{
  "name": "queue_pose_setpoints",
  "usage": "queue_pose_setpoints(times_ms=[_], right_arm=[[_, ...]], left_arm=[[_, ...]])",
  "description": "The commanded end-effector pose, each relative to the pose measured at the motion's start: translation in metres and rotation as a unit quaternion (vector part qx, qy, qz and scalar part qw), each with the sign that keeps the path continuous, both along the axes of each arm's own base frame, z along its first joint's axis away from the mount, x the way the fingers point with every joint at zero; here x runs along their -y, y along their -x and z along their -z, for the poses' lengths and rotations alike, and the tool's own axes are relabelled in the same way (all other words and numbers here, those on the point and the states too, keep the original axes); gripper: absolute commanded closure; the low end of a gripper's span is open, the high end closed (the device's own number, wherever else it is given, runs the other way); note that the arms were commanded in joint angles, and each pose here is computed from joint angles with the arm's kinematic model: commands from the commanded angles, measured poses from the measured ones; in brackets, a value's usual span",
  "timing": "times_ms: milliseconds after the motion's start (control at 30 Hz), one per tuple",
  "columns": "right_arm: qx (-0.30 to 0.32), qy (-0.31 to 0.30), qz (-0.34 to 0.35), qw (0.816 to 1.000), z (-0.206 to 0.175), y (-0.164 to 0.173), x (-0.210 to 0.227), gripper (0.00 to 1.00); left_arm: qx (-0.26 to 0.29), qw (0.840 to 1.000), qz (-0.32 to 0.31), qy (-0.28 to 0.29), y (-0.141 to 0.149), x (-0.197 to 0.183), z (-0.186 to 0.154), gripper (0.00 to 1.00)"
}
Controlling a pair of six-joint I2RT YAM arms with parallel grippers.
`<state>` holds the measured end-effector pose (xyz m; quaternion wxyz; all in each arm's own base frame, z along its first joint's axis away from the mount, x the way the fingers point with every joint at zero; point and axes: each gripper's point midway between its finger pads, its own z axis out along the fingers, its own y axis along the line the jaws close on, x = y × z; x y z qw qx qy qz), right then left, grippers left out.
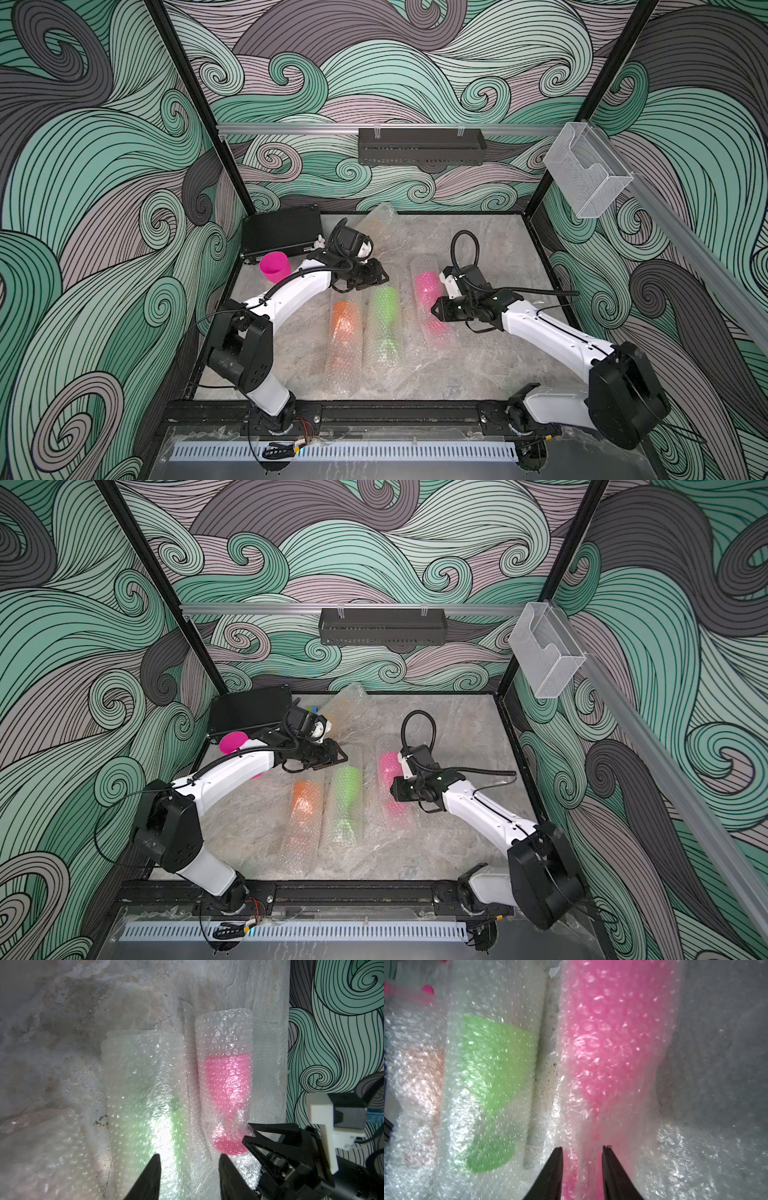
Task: Unpack wine glasses from bubble wrap
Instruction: Place the bubble wrap at the center of the board.
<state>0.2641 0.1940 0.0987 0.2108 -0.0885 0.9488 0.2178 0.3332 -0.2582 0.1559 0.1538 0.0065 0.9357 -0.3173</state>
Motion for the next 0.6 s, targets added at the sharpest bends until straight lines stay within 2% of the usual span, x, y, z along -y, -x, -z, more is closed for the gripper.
queue_pose_setpoints(times_ms=[0,200,567], right_arm=[[0.036,-0.030,-0.010,0.999,-0.031,-0.003,-0.005,0.48],[0.054,-0.037,0.005,0.998,-0.050,-0.011,0.012,0.46],[0.055,-0.023,0.072,0.996,-0.044,-0.018,0.056,0.48]], left_arm=[[0.008,1.000,0.010,0.024,-0.004,0.019,-0.013,0.55],[0.003,0.999,0.032,0.042,0.005,0.048,-0.018,0.55],[-0.028,0.996,0.068,0.042,0.027,0.111,-0.003,0.54]])
